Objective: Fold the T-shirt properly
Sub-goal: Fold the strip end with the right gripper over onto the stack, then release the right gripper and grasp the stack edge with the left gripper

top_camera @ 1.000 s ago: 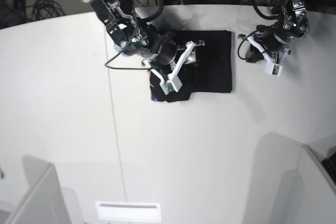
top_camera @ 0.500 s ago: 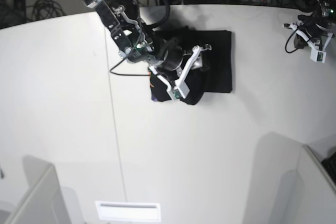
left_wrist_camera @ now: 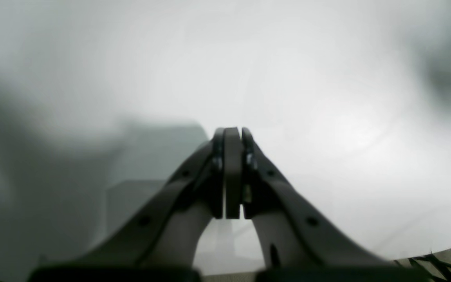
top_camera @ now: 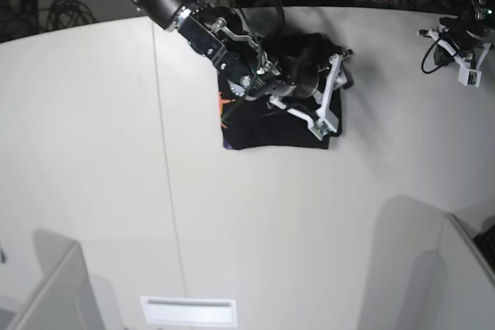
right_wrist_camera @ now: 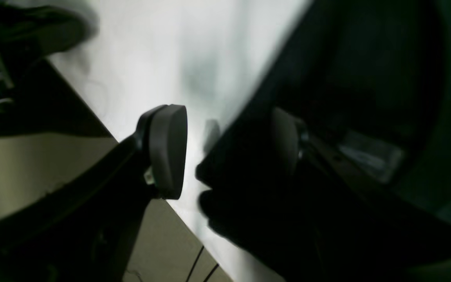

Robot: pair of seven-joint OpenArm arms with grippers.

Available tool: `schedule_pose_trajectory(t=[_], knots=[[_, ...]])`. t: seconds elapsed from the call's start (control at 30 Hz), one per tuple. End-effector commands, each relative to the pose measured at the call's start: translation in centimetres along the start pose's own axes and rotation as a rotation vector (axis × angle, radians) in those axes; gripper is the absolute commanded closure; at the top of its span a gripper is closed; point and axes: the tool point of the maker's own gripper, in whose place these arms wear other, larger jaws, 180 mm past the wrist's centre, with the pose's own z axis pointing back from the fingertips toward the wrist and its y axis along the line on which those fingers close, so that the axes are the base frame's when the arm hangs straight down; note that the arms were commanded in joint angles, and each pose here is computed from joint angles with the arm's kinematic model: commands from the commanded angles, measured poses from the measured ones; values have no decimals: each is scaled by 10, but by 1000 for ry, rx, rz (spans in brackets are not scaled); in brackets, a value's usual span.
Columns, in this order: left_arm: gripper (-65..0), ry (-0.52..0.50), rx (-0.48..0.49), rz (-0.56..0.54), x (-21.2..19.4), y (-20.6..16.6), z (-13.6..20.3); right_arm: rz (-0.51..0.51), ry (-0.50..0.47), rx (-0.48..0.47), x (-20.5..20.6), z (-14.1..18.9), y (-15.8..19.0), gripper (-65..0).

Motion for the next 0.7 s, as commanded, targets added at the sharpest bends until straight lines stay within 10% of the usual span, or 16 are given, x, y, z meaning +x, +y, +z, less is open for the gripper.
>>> schedule_pose_trajectory(t=[0.0,0.17,0.37,0.67], knots=[[0,-30,8,-22,10,5,5,30,-44,13,16,5,6,-305],[0,-49,-3,-41,18,-1,6,51,-140,14,37,32,4,-294],[0,-103,-85,-116,36,-50,6,-86,-288,-79,51,82,-49,0],[0,-177,-159,-66,48,-95,1,-329,-365,-238,21,124,-120,0]])
